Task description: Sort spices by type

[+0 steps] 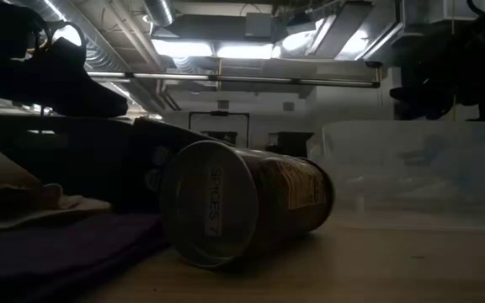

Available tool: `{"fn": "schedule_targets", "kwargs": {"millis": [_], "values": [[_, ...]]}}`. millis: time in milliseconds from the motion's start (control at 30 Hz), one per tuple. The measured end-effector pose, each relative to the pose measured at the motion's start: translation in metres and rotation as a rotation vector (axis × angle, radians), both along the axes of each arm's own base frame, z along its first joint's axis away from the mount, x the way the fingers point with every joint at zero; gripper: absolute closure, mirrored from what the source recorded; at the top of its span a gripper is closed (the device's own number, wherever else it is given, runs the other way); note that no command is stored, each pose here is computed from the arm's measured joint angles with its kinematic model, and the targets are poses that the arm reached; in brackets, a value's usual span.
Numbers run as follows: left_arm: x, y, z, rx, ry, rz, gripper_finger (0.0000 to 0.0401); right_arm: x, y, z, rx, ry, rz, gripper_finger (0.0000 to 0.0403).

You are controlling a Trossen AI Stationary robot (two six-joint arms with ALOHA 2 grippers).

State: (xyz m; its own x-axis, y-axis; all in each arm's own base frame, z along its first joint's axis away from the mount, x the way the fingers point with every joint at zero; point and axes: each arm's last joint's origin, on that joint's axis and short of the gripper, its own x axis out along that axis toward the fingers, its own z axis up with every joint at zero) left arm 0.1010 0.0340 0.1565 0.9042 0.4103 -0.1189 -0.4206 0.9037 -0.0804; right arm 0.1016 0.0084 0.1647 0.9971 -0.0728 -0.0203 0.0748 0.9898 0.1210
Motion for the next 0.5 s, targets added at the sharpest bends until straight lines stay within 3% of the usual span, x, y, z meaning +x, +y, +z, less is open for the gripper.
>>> {"fn": "schedule_targets", "kwargs": {"millis": [500], "values": [[0.0, 0.0, 0.0, 0.0, 0.0, 0.0, 0.015, 0.0, -0.0008, 0.0019, 0.003, -0.02, -0.03, 0.007]]}}
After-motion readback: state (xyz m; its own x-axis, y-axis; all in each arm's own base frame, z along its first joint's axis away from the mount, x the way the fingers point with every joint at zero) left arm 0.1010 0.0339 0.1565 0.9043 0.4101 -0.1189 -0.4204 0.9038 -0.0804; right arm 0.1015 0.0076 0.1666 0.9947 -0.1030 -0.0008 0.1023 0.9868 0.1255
